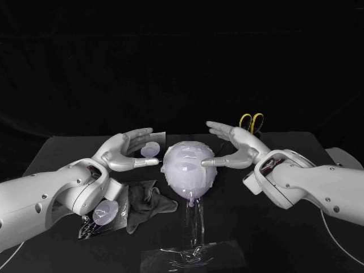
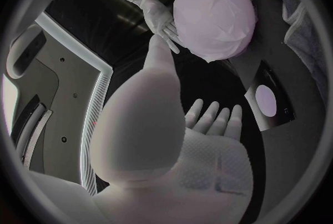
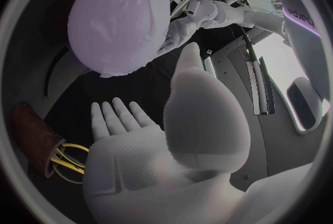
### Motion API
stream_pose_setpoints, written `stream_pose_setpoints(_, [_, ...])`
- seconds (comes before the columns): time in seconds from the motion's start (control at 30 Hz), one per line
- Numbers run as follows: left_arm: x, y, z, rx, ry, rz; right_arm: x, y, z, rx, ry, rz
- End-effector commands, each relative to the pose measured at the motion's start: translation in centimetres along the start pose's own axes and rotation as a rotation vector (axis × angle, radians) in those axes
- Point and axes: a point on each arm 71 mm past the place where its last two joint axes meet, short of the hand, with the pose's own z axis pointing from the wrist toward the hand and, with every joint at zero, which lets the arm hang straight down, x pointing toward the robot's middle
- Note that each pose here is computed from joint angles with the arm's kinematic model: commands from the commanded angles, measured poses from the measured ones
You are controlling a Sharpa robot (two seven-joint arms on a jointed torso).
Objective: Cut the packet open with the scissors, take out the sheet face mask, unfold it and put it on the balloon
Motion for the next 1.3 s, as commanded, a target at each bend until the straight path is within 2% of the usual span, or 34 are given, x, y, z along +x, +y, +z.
stream_pose_setpoints(0.03, [-0.02, -0.22, 0.12, 0.006, 0.002, -0.100, 0.4, 0.1, 0.9, 0.072, 0.079, -0.085])
stream_pose_setpoints(0.3, [-0.35, -0.17, 0.35, 0.001, -0.033, -0.138, 0.9, 1.7, 4.1, 0.149, 0.149, -0.170])
stream_pose_setpoints(0.63, [-0.33, -0.15, 0.59, -0.005, -0.042, -0.148, 2.5, 2.7, 6.6, 0.215, 0.238, -0.215])
stream_pose_setpoints(0.93, [-0.26, -0.16, 0.69, -0.008, -0.042, -0.150, 3.6, 3.0, 7.9, 0.234, 0.282, -0.264])
stream_pose_setpoints(1.3, [-0.24, -0.15, 0.72, -0.012, -0.039, -0.151, 4.0, 3.4, 8.3, 0.225, 0.278, -0.320])
